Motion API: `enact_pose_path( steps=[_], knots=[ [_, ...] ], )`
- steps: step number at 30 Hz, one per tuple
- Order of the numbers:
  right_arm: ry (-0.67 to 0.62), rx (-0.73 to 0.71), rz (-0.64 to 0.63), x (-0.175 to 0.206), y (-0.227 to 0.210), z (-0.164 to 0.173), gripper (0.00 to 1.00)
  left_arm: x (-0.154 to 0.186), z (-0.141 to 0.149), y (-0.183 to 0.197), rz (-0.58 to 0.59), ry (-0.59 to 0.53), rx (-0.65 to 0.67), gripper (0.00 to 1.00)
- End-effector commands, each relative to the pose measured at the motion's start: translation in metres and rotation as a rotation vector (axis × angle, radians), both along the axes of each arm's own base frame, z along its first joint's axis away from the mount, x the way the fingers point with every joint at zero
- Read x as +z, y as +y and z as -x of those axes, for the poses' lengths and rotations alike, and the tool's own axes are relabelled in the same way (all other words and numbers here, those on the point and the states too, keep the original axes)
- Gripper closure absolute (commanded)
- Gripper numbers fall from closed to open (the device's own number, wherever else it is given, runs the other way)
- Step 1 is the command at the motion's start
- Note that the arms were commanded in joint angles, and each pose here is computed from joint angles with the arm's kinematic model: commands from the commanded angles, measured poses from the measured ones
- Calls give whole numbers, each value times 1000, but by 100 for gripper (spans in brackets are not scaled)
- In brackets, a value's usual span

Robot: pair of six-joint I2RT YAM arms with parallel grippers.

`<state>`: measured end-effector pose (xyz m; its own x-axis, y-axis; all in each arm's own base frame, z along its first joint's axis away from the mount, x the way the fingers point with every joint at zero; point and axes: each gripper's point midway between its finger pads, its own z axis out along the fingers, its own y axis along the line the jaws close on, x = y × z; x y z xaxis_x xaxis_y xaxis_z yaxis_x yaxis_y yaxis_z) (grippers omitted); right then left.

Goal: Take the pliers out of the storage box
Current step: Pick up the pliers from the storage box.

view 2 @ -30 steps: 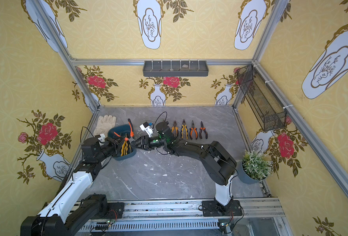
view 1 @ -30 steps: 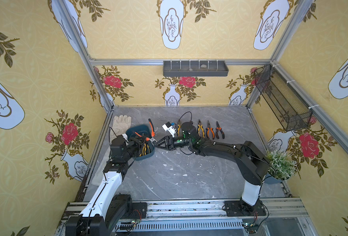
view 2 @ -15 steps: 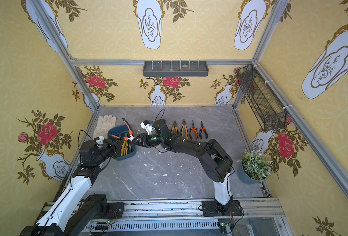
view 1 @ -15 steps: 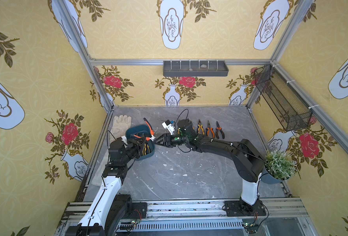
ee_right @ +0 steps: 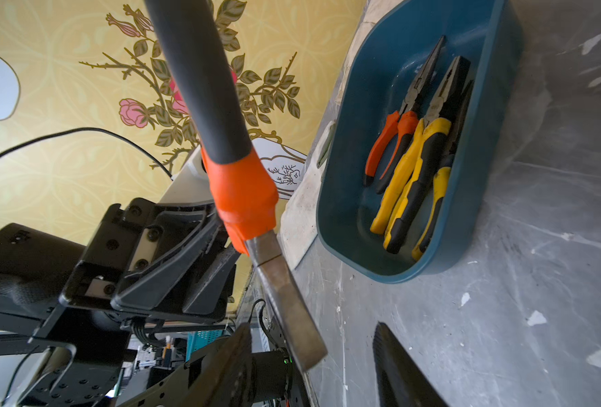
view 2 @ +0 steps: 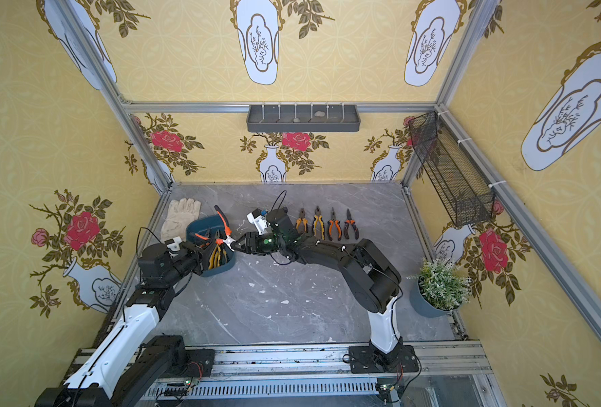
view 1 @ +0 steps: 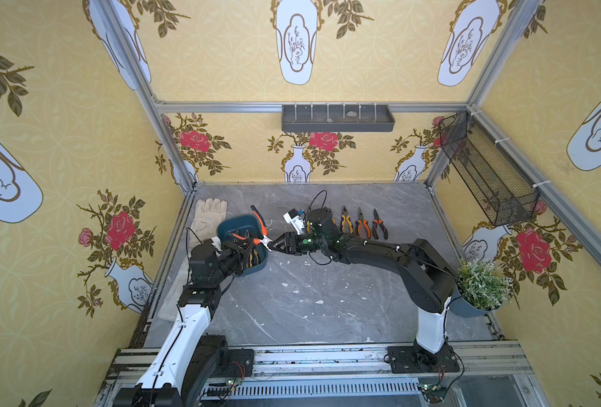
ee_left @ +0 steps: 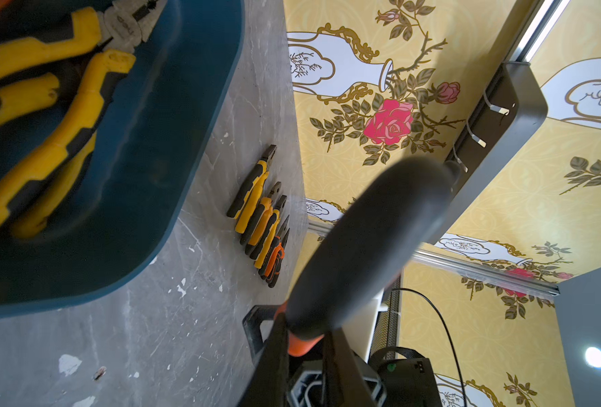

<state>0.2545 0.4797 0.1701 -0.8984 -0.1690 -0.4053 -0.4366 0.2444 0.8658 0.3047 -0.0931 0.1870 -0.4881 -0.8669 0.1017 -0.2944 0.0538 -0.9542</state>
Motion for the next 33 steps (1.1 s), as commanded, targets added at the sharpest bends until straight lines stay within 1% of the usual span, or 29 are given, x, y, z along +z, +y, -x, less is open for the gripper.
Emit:
enact_pose_path(
  steps=[1, 6, 14, 15, 17, 22, 29, 32, 33],
  knots=[
    [-25, 22, -144, 29, 6, -5, 45, 14, -3, -5, 59, -61, -17, 100],
    [-19, 29, -198, 36, 7, -9, 45, 9, -3, -6, 73, -47, -22, 100],
    [6, 43, -207, 34, 9, -5, 46, 9, -4, -4, 69, -50, -7, 100],
    [7, 45, -206, 33, 9, -4, 47, 9, -4, -4, 72, -48, -9, 100],
    [16, 43, -200, 29, 9, -5, 52, 9, -4, -4, 76, -49, -7, 100],
    [31, 52, -169, 21, 15, -3, 54, 10, -4, -4, 79, -50, -9, 100],
    [17, 42, -132, 15, 18, -5, 58, 9, -5, -5, 93, -48, -10, 100],
    [19, 42, -125, 14, 18, -6, 65, 9, -5, -5, 93, -50, -11, 100],
    [21, 40, -123, 13, 18, -6, 66, 9, -5, -5, 94, -49, -12, 100]
  ],
)
